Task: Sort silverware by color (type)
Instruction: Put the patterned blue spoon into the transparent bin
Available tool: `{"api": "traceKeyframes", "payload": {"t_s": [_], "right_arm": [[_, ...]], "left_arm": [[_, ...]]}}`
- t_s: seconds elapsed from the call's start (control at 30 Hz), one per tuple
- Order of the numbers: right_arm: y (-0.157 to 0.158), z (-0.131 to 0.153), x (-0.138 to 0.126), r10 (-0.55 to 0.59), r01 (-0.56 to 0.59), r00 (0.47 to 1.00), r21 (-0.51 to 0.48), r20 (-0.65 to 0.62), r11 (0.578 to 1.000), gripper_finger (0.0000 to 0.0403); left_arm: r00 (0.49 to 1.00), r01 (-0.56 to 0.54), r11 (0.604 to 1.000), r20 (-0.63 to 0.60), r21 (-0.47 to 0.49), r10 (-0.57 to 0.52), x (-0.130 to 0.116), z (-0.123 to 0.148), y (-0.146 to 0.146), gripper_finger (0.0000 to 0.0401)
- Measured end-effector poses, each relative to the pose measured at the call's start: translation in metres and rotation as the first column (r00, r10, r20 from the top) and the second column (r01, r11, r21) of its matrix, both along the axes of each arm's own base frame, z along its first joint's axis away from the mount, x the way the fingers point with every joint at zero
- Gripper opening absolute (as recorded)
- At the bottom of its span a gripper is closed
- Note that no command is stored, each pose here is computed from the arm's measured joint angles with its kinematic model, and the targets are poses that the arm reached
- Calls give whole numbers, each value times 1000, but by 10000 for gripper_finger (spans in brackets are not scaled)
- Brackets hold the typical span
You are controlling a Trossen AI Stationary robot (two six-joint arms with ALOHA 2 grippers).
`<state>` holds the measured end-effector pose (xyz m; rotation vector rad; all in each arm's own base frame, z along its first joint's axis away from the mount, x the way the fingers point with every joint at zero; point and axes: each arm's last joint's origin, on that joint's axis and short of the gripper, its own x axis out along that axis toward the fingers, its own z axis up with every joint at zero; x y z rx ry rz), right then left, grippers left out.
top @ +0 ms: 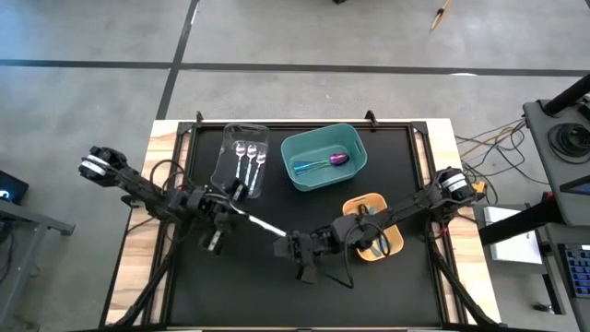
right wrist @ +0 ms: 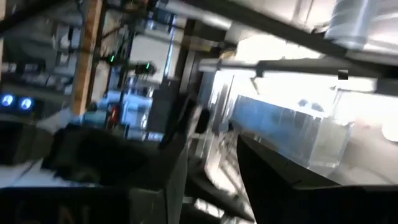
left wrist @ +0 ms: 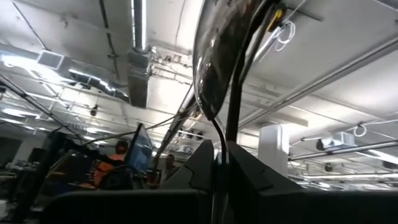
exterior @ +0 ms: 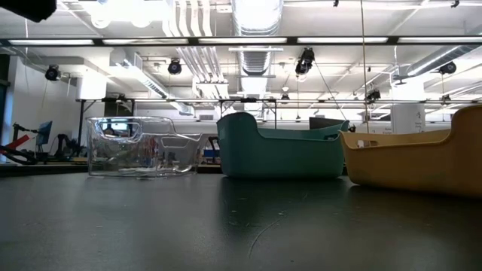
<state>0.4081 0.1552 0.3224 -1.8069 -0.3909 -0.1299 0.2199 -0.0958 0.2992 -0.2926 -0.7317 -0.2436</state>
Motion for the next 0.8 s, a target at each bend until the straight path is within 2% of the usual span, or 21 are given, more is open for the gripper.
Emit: {"api": "traceKeyframes", "payload": {"t_s": [0.13,0.3,0.4,0.5,0.57,0.67,0.8], "right_arm": [[-2,0,1,-64,64,998,18,-7,998,128],[-1,0,0,-72,72,997,44,-15,996,122],[2,1,-2,-59,61,998,114,-23,992,118],[3,3,-3,-42,48,999,259,-30,965,113],[2,6,-5,-35,45,999,380,-35,924,109],[-2,12,-8,-53,61,998,555,-30,830,103],[-18,24,-12,-114,99,993,733,-30,673,94]], "left_arm": [[1000,-20,999,-11,-29,20,-6,7,3,9],[975,-159,985,-170,-69,146,-12,12,12,9],[941,-236,970,-265,-62,212,-20,16,18,9],[900,-296,954,-347,-46,263,-30,18,25,9],[873,-327,944,-396,-45,284,-37,19,30,9],[823,-377,925,-475,-46,312,-45,17,37,9],[758,-433,900,-562,-54,331,-50,12,49,9]]}}
